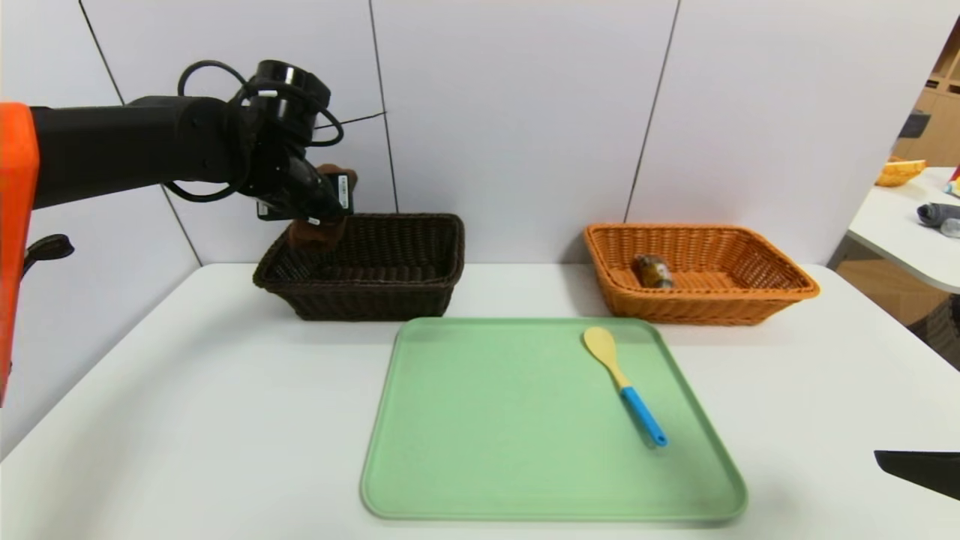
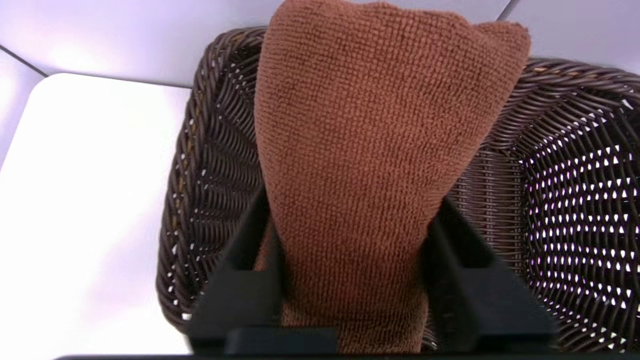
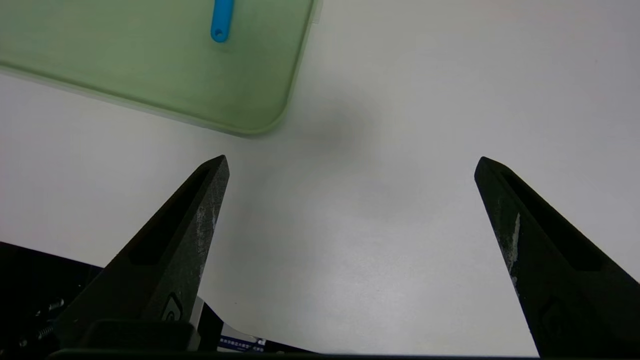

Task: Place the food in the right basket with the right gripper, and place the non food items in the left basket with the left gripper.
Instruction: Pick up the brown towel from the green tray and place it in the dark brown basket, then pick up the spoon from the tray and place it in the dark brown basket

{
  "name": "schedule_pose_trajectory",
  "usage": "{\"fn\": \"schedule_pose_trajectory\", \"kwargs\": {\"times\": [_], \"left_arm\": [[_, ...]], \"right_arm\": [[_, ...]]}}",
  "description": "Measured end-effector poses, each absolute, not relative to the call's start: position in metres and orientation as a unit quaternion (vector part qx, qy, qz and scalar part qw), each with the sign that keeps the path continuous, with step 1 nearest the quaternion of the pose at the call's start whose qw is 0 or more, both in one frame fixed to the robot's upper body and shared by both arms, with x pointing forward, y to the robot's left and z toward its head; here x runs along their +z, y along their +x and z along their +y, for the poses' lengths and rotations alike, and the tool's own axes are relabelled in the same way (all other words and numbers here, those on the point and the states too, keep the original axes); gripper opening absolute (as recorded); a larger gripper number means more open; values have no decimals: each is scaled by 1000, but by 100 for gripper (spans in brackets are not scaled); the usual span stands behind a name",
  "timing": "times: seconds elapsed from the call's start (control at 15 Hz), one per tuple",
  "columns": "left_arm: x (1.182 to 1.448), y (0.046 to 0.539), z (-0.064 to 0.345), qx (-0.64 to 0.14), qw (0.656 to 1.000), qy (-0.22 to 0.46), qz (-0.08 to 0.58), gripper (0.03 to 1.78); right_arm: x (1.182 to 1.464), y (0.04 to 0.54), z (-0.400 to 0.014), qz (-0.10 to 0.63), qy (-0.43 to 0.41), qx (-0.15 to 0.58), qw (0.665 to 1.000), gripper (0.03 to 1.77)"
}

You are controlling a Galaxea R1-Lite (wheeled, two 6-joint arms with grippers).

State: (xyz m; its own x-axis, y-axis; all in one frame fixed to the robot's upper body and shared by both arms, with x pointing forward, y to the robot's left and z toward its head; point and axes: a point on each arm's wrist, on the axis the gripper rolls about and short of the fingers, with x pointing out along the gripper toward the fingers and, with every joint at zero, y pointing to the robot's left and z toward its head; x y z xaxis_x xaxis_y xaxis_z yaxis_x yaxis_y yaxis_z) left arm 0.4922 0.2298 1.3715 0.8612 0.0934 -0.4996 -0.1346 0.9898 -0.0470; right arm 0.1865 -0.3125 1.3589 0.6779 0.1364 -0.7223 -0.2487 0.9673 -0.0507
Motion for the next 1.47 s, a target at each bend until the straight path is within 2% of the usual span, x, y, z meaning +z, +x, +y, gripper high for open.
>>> {"fn": "schedule_pose_trajectory", "kwargs": {"times": [0.27, 0.53, 1.07, 1.47], "left_arm": [[1367, 495, 229, 59, 963, -39, 261, 121], [1367, 495, 229, 60, 963, -40, 261, 141], [1373, 485, 216, 41, 964, -35, 261, 160], [1401, 439, 171, -34, 967, -16, 252, 166]], "right_arm": [[1359, 186, -313, 387, -72, 105, 913, 170], [1359, 186, -313, 388, -72, 105, 913, 170], [1360, 183, -314, 383, -71, 103, 915, 170], [1359, 178, -316, 379, -68, 100, 918, 170]]}}
